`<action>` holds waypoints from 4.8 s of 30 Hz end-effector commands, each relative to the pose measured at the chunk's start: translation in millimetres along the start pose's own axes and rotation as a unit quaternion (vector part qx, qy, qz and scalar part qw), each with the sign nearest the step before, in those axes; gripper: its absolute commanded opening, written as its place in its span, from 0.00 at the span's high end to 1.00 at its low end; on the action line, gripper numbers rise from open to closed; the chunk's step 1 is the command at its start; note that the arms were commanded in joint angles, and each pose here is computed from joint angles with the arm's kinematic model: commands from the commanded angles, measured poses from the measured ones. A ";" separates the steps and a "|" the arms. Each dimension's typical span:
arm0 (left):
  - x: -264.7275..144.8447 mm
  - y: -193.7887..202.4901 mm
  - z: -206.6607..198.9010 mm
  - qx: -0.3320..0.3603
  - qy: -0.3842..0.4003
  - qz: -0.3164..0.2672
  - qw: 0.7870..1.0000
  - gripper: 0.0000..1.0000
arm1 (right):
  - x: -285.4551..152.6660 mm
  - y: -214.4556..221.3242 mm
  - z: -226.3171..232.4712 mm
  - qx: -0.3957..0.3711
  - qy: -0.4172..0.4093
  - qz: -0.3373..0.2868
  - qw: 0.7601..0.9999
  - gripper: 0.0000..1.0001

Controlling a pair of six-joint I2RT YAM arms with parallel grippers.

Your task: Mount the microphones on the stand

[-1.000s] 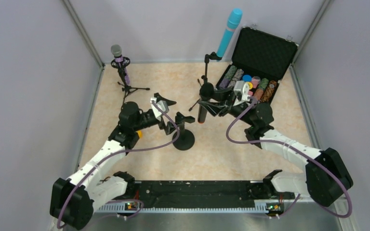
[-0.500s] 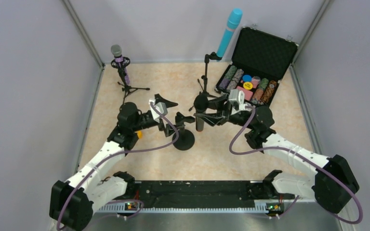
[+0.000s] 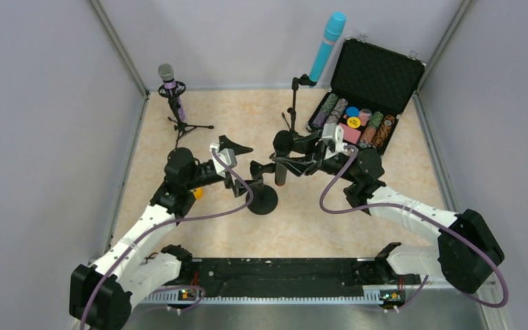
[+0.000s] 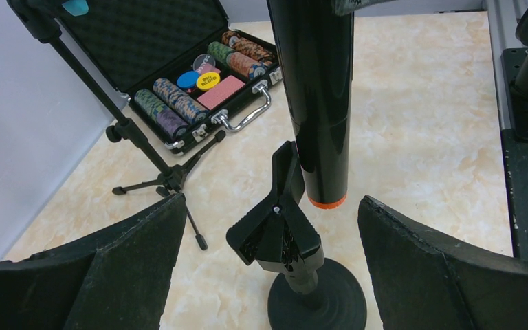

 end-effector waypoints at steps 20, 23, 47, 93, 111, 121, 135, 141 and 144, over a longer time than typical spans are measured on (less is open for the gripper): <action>9.6 0.7 3.6 -0.006 0.020 -0.018 1.000 0.01 | -14.4 -33.8 -31.8 -0.061 0.050 -0.035 0.996 1.00; 10.2 2.0 3.6 -0.003 0.020 -0.020 1.000 0.01 | -9.4 -34.2 -32.7 -0.058 0.036 -0.037 0.997 1.00; 19.8 26.2 6.5 -0.009 0.041 0.002 0.999 1.00 | 9.8 -29.7 -39.4 -0.030 0.016 -0.051 0.998 1.00; 10.8 -9.0 6.1 0.011 0.028 -0.021 0.999 0.12 | -15.9 -13.7 -18.7 -0.058 0.163 -0.118 0.978 1.00; 9.8 -16.6 13.8 -0.056 -0.049 -0.044 0.996 0.01 | -21.6 -20.0 -23.5 -0.065 0.183 -0.106 0.975 1.00; 13.9 7.5 12.9 -0.070 -0.064 -0.041 0.995 0.01 | -13.2 -19.3 -43.5 -0.056 0.182 -0.112 0.975 1.00; 25.5 15.2 13.6 -0.080 -0.091 -0.033 0.992 0.01 | 14.1 -17.4 -83.2 -0.043 0.180 -0.128 0.974 1.00; 24.7 24.7 13.9 -0.072 -0.113 -0.019 0.991 0.09 | 23.5 -15.4 -91.8 -0.046 0.180 -0.124 0.975 1.00; 26.7 29.3 13.7 -0.077 -0.107 -0.003 0.991 0.95 | 27.5 -12.6 -90.5 -0.048 0.165 -0.124 0.977 1.00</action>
Point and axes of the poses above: each gripper's point midway between its finger pads, its own x axis out along the fingers, its own z axis along the line the jaws close on, y = z × x, the point moved 5 cm from there along -x, back along the fingers, and after that the axes turned 1 degree about -x, right-handed, at the moved point
